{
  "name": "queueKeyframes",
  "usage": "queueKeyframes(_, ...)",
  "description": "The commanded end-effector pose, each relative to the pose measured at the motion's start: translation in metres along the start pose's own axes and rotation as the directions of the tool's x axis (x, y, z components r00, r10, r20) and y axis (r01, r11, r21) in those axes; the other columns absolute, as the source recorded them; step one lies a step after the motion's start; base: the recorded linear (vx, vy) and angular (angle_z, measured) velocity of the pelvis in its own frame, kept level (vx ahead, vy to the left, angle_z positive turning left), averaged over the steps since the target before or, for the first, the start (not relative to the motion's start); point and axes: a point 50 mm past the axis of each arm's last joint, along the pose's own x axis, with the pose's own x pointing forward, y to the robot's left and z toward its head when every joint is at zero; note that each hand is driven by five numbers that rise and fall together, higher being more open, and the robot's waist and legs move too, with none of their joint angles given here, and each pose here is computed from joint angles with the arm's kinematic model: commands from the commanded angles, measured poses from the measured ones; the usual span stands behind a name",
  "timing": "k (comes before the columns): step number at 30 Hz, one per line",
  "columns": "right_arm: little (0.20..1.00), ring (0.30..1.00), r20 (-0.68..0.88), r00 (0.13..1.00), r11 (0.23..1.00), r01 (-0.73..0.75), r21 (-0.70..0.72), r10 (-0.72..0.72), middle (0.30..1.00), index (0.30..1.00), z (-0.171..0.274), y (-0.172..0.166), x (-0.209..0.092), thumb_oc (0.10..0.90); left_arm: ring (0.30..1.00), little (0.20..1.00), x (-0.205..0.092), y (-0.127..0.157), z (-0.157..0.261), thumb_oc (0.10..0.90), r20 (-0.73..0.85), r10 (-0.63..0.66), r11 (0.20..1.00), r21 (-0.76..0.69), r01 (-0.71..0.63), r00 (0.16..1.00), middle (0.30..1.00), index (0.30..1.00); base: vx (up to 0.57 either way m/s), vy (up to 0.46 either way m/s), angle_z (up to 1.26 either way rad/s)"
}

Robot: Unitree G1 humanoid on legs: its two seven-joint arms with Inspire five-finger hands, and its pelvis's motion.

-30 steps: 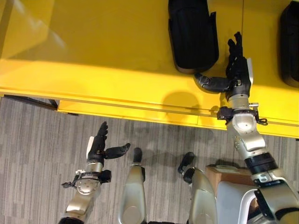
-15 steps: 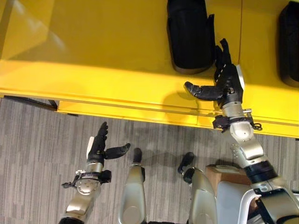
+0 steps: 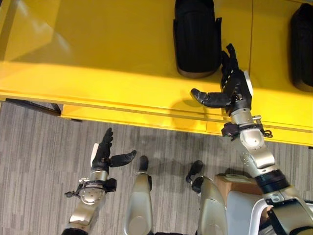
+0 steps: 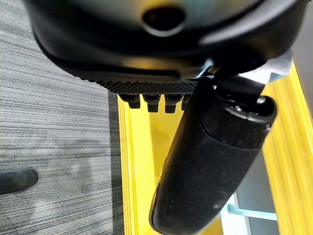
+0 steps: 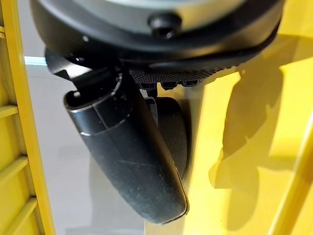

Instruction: Move parts from the plastic box to the shelf.

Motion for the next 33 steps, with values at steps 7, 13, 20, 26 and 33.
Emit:
queueKeyframes(7,1.000,1.000,-0.004,0.969,0.966,-0.245,0.079,0.246,1.000,1.000,-0.005,0.054,-0.016,0.900,1.000,1.000,-0.004,0.013,0.026,0.900,0.149,0.006,1.000,0.008,-0.007,0.989,1.000,1.000,0.00,0.000,0.00)
queueKeyframes(13,1.000,1.000,-0.005,0.967,0.963,-0.254,0.089,0.255,1.000,1.000,-0.006,0.056,-0.017,0.900,1.000,1.000,-0.004,0.013,0.026,0.900,0.147,0.013,1.000,0.004,-0.014,0.989,1.000,1.000,0.00,0.000,0.00)
queueKeyframes(20,1.000,1.000,0.001,0.961,0.956,-0.274,0.105,0.275,1.000,1.000,-0.005,0.061,-0.018,0.900,1.000,1.000,-0.003,0.013,0.028,0.900,0.154,0.020,1.000,-0.002,-0.020,0.988,1.000,1.000,0.00,0.000,0.00)
queueKeyframes(26,1.000,1.000,-0.002,0.958,0.952,-0.286,0.112,0.288,1.000,1.000,-0.006,0.064,-0.019,0.900,1.000,1.000,-0.004,0.013,0.026,0.900,0.149,0.022,1.000,-0.004,-0.022,0.989,1.000,1.000,0.00,0.000,0.00)
queueKeyframes(33,1.000,1.000,-0.006,0.954,0.946,-0.296,0.129,0.300,1.000,1.000,-0.007,0.067,-0.020,0.900,1.000,1.000,-0.003,0.013,0.026,0.900,0.150,0.027,1.000,-0.007,-0.026,0.988,1.000,1.000,0.00,0.000,0.00)
